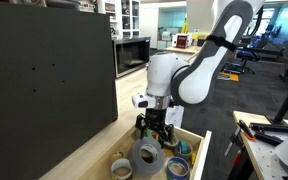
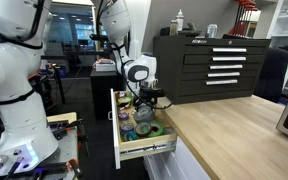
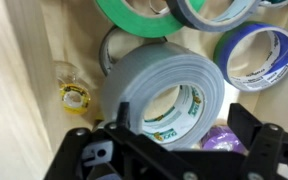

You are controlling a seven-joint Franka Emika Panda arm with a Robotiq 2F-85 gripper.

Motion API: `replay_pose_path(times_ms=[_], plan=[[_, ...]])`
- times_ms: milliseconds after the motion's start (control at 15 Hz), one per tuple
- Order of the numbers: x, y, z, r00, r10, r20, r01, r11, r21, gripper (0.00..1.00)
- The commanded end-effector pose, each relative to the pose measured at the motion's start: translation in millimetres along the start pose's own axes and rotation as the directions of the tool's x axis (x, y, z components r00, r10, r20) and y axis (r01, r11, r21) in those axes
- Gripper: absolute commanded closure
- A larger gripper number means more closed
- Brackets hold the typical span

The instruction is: Pick up the gray masking tape and put it in the open drawer

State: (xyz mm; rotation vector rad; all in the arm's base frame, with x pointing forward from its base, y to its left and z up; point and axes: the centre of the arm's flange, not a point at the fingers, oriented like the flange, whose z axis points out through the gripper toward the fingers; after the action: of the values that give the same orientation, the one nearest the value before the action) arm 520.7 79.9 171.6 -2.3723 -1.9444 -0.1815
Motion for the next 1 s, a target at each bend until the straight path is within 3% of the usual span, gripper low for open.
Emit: replay_pose_path(times_ms=[0,467,933], plan=[[-8.1,-12.1,-67.1,0.998,0.045,-0.041,-0.044,0.999,0.006,0.00],[-19.4,-15.1,-156.9,0.982,0.131,-0.134,-0.138,0.989,-0.044,0.00],[-51.4,-14.0,-229.0,0.961,0.204,-0.185,-0.231,0.964,-0.133,0.00]])
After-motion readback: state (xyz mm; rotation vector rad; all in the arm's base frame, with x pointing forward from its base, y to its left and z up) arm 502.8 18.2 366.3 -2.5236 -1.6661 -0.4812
